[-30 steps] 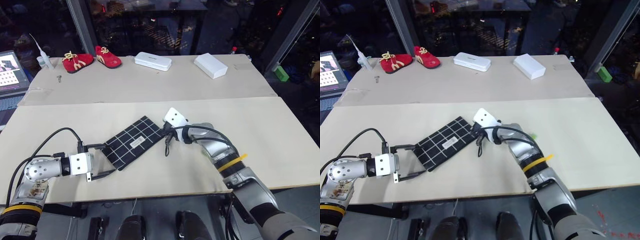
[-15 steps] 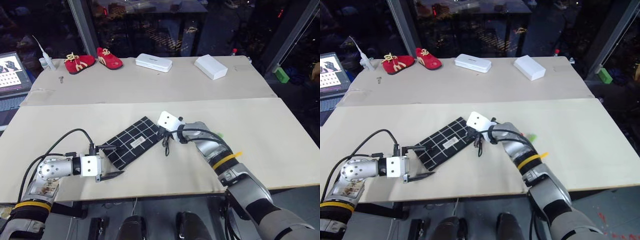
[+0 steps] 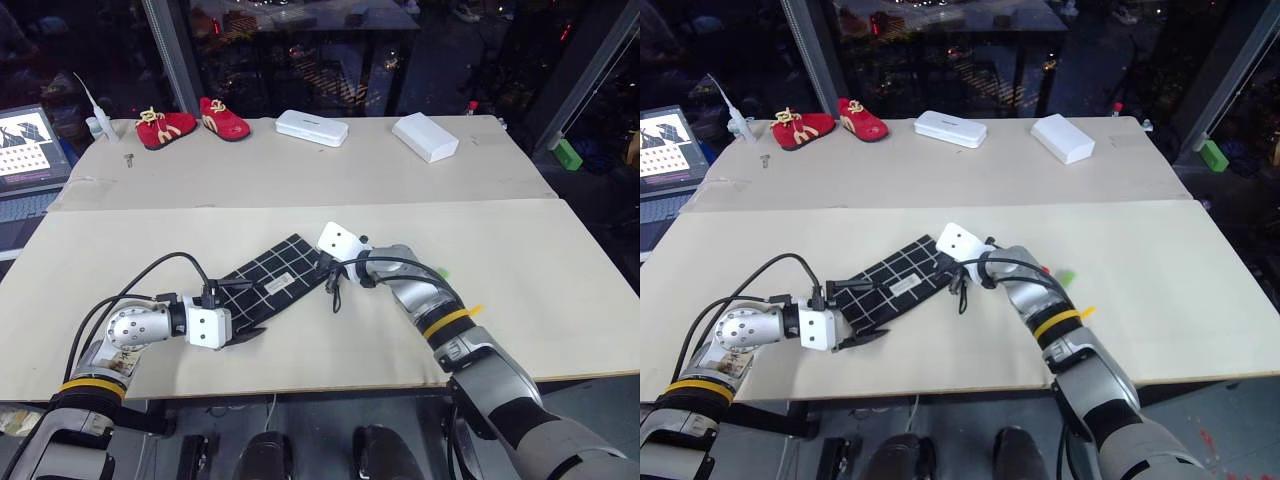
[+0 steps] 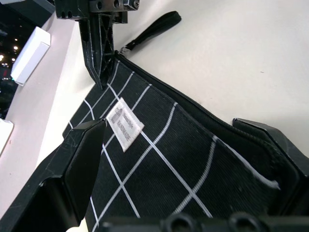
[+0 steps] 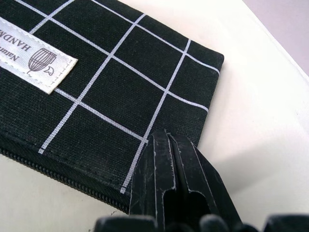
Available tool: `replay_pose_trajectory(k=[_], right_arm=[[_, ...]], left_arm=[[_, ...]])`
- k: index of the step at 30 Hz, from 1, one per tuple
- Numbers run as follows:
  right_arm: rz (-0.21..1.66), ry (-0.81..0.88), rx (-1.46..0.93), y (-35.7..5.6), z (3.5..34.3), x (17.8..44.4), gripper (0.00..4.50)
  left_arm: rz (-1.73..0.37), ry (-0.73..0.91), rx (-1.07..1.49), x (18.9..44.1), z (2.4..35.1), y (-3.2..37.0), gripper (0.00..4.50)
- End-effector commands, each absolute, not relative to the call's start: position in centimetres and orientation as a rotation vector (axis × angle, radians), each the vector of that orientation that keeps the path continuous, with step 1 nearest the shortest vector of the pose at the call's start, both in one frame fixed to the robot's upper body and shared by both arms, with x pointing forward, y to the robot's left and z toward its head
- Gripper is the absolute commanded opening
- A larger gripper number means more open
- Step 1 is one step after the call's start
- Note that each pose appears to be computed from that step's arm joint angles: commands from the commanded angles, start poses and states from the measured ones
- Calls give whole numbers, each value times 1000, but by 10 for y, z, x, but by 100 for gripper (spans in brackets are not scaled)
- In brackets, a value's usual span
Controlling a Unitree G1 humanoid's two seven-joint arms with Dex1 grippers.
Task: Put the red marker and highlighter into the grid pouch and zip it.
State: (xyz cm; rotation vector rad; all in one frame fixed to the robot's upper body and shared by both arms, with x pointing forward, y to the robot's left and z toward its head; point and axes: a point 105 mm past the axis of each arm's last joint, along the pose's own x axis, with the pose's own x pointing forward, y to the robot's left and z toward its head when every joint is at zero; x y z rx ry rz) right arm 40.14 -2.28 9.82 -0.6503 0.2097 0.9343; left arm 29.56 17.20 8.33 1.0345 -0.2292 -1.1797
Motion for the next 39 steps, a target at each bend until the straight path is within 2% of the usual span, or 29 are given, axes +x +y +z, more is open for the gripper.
replay_pose_trajectory(k=[1,8,9,11,16,19,23,26,30,32,39], right_arm=[[919,204,-656,-28,101,404,0],[928,207,-659,-26,98,403,0],[932,204,-657,-25,98,403,0],[942,194,-645,-24,100,402,0],[991,166,-441,-19,119,398,138],[1051,117,-326,-25,144,388,252],[1089,61,-6,-60,201,369,387],[1067,80,-72,-82,200,357,387],[979,197,-151,-100,169,352,387],[935,245,-202,-101,150,354,387],[827,281,-209,-100,133,371,387]], left_arm=[[-1201,-187,1052,291,74,168,278],[-1168,-146,1027,285,74,158,23],[-1155,-138,1023,286,73,159,4],[-1133,-127,1020,287,73,160,4],[-1087,-126,996,289,76,161,0],[-1061,-162,943,292,85,156,0],[-989,-207,796,296,104,146,0],[-970,-216,728,295,110,141,0],[-971,-227,672,293,117,133,0],[-965,-235,643,293,121,130,0],[-961,-242,628,293,127,126,0]])
